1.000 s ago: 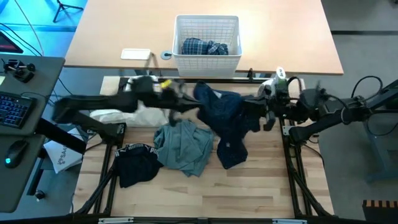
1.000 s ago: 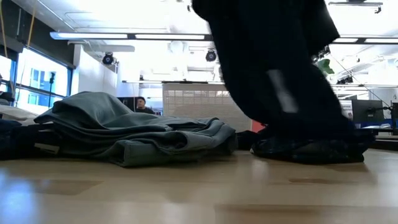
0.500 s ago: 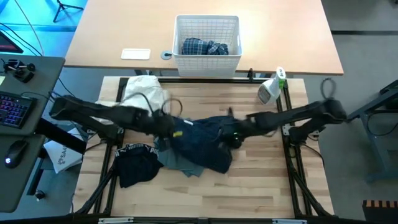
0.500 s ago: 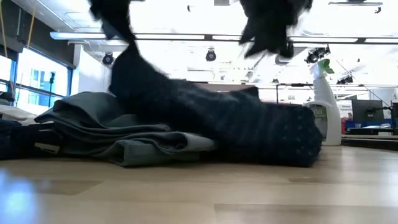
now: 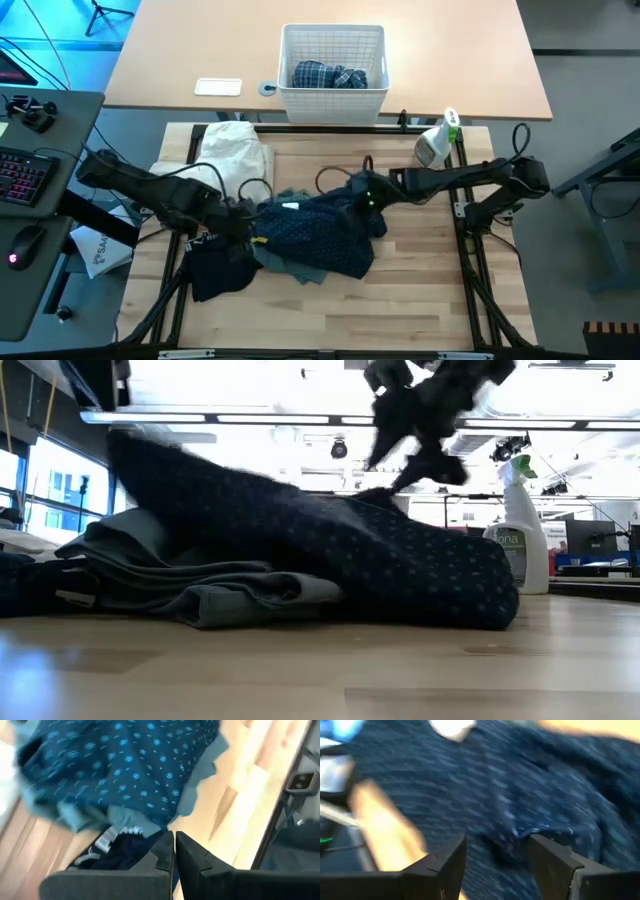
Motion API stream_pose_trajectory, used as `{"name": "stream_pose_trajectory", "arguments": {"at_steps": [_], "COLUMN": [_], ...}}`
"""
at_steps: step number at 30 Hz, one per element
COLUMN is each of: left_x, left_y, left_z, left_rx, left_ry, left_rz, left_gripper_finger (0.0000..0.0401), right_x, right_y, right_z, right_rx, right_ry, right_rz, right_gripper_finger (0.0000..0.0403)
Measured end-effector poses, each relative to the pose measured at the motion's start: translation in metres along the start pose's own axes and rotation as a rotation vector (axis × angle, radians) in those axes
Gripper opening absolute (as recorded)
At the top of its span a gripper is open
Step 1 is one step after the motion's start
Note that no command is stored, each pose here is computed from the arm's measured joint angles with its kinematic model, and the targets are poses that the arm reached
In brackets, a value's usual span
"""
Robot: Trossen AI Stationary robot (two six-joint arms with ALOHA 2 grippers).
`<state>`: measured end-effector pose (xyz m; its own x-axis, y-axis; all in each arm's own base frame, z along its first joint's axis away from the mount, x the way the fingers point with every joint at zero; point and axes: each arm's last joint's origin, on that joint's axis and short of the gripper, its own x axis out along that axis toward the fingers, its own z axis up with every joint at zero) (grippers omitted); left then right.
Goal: Fold Laundry from Bin
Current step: Fold the dark blue polo
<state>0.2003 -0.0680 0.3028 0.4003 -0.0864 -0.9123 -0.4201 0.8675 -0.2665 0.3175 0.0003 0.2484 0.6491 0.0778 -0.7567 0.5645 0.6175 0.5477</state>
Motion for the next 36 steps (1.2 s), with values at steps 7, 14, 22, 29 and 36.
{"name": "stream_pose_trajectory", "arguments": {"at_steps": [7,14,22,29,36], "left_x": [-0.004,-0.005,-0.011,-0.058,-0.141], "left_y": [0.006,0.005,-0.003,-0.023,-0.042], "left_z": [-0.001,0.013,0.028,0.04,0.067], "left_rx": [-0.015,-0.034,-0.039,0.066,0.207], "left_ry": [-0.09,-0.216,-0.337,-0.532,-1.005], "left_rz": [0.106,0.085,-0.027,-0.039,-0.094], "left_gripper_finger": [0.0047,0.0064,0.0065,0.0051,0.004], "right_x": [0.028,0.073,0.092,-0.017,-0.196], "right_y": [0.012,0.003,-0.002,0.034,0.048], "right_z": [0.021,0.016,0.007,0.012,0.008], "right_rx": [-0.157,-0.27,-0.39,-0.429,-0.442], "right_ry": [-0.096,-0.084,0.001,-0.212,-0.727], "right_rz": [0.227,0.182,0.199,0.322,0.527], "right_gripper_finger": [0.0184,0.0158,0.0034,0.0005,0.0002]}}
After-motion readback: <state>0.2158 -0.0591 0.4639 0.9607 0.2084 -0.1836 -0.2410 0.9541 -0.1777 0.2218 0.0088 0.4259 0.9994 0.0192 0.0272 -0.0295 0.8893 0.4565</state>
